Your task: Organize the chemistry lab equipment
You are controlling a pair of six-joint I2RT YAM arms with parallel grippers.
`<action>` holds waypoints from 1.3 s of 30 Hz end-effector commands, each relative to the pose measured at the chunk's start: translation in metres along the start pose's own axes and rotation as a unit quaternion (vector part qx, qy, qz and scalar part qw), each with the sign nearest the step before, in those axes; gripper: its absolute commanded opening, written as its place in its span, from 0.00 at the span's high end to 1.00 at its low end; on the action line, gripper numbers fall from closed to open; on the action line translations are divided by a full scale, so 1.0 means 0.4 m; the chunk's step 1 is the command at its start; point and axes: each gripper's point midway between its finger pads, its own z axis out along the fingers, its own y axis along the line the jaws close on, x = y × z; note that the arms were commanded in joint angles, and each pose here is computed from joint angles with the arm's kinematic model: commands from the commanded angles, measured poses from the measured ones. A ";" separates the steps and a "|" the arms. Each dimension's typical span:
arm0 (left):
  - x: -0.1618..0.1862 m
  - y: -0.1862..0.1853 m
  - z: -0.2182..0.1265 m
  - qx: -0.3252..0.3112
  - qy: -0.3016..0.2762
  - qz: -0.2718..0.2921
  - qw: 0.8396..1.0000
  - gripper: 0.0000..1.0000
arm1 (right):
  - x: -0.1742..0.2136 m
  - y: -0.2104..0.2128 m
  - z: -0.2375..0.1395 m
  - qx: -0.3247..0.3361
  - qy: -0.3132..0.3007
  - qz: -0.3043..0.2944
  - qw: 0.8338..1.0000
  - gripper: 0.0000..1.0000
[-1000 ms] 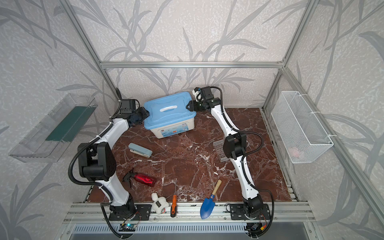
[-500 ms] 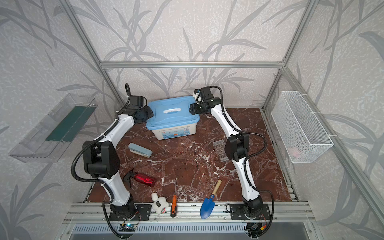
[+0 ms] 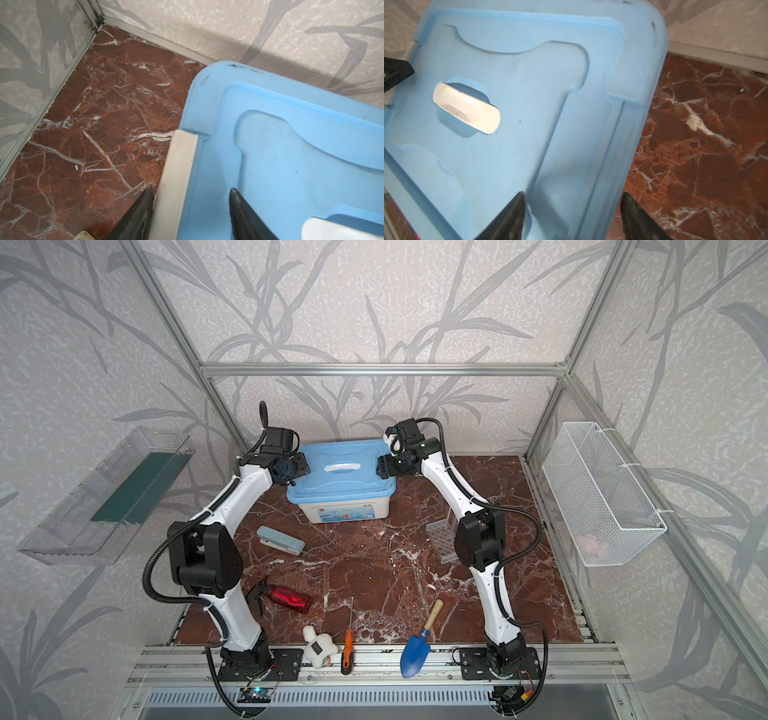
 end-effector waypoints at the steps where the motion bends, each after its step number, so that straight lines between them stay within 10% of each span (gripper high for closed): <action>1: -0.084 -0.041 -0.084 0.005 -0.039 0.029 0.999 0.38 | -0.008 0.066 -0.066 -0.013 -0.027 0.012 0.999 0.22; 16: 0.087 -0.485 -0.123 0.184 0.023 0.140 0.973 0.44 | -0.017 -0.080 -0.102 -0.145 -0.098 0.163 0.971 0.23; 25: 0.183 -0.463 -0.016 0.090 0.062 0.188 0.976 0.51 | -0.011 -0.123 -0.068 -0.158 -0.088 0.173 0.968 0.30; 39: 0.137 -0.476 -0.064 0.117 0.037 0.138 0.983 0.48 | 0.071 -0.132 -0.001 -0.134 -0.044 0.152 0.978 0.39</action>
